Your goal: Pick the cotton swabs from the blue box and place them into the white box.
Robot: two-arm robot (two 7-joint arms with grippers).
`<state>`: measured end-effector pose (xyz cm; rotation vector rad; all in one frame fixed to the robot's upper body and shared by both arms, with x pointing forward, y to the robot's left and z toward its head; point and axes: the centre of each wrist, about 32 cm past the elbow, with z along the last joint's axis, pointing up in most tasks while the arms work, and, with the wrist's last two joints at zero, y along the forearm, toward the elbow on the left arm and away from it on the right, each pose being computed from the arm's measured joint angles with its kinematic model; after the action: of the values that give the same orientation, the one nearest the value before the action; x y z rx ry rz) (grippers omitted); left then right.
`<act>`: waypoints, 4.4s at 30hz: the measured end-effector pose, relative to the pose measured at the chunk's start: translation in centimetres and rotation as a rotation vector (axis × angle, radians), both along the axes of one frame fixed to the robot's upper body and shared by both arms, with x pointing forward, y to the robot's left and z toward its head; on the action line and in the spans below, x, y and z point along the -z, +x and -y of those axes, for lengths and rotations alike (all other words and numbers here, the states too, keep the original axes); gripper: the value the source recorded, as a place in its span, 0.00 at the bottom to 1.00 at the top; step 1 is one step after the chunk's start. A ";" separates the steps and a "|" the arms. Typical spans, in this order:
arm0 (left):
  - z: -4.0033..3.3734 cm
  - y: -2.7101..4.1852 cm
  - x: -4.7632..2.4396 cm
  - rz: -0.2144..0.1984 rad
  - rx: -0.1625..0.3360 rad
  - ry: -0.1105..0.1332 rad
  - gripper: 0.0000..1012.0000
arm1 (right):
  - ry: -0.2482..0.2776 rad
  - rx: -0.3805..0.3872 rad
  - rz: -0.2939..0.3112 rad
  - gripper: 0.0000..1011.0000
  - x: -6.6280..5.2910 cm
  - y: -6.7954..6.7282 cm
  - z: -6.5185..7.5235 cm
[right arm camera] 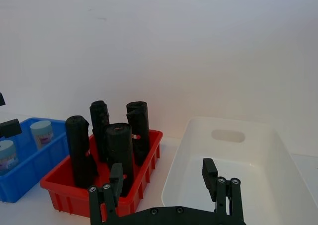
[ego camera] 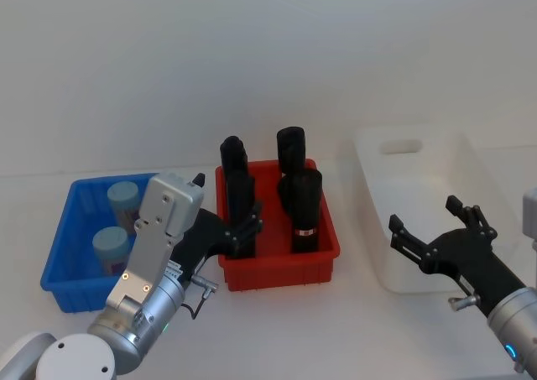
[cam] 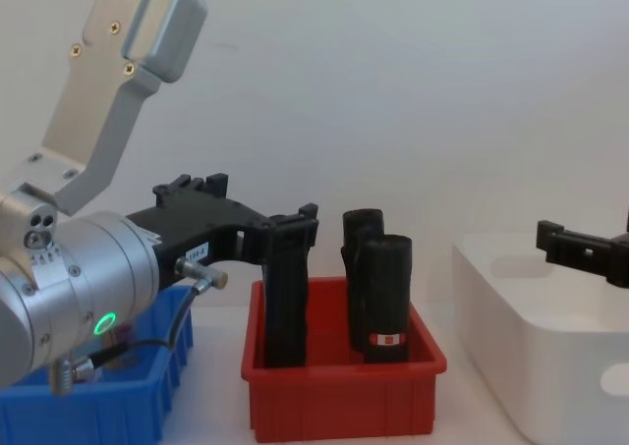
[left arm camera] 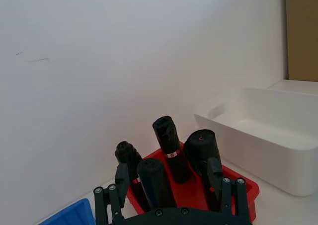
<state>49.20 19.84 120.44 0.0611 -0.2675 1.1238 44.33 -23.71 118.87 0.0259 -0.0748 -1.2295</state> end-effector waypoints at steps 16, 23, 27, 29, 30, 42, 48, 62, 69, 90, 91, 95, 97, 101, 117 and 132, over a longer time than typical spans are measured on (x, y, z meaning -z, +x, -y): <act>0.00 0.00 0.00 0.000 0.000 0.000 0.99 | 0.000 0.000 0.000 0.99 0.0 0.0 0.0; -0.05 0.05 0.00 -0.001 -0.001 0.000 0.99 | 0.000 0.000 0.000 0.99 0.0 0.0 0.0; -0.29 0.28 0.05 -0.006 -0.005 -0.003 0.99 | 0.000 0.000 0.000 0.99 0.0 0.0 0.0; -0.55 0.52 0.08 -0.012 -0.009 -0.007 0.99 | 0.000 0.000 0.000 0.99 0.0 0.0 0.0; -0.74 0.70 0.12 -0.017 -0.013 -0.009 0.99 | 0.000 0.000 0.000 0.99 0.0 0.0 0.0; -3.19 2.55 0.54 -0.082 -0.072 -0.032 0.99 | 0.000 0.000 0.000 0.99 0.0 0.0 0.0; -4.45 3.33 0.70 -0.116 -0.108 -0.043 0.99 | 0.000 0.000 0.000 0.99 0.0 0.0 0.0; -7.52 4.71 1.35 -0.209 -0.193 -0.065 0.99 | 0.000 0.000 0.000 0.99 0.0 0.0 0.0; -8.81 5.07 1.83 -0.257 -0.225 -0.062 0.99 | 0.000 0.000 0.000 0.99 0.0 0.0 0.0; -11.43 5.76 3.56 -0.355 -0.300 -0.036 0.99 | 0.000 0.000 0.000 0.99 0.0 0.0 0.0; -11.57 5.84 3.66 -0.359 -0.302 -0.035 0.99 | 0.000 0.000 0.000 0.99 0.0 0.0 0.0; -11.94 6.06 3.93 -0.371 -0.306 -0.034 0.99 | 0.000 0.000 0.000 0.99 0.0 0.0 0.0; -12.14 6.20 4.07 -0.375 -0.305 -0.036 0.99 | 0.000 0.000 0.000 0.99 0.0 0.0 0.0; -12.42 6.41 4.26 -0.381 -0.303 -0.039 0.99 | 0.000 0.000 0.000 0.99 0.0 0.0 0.0; -13.04 7.08 4.71 -0.381 -0.256 -0.057 0.69 | 0.000 0.000 0.000 0.99 0.0 0.0 0.0; -12.74 6.99 2.94 -0.353 -0.210 -0.050 0.66 | 0.000 0.000 0.000 0.99 0.0 0.0 0.0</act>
<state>56.19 32.58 117.51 0.2449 0.0842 1.3043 44.33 -23.71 118.87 0.0260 -0.0747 -1.2294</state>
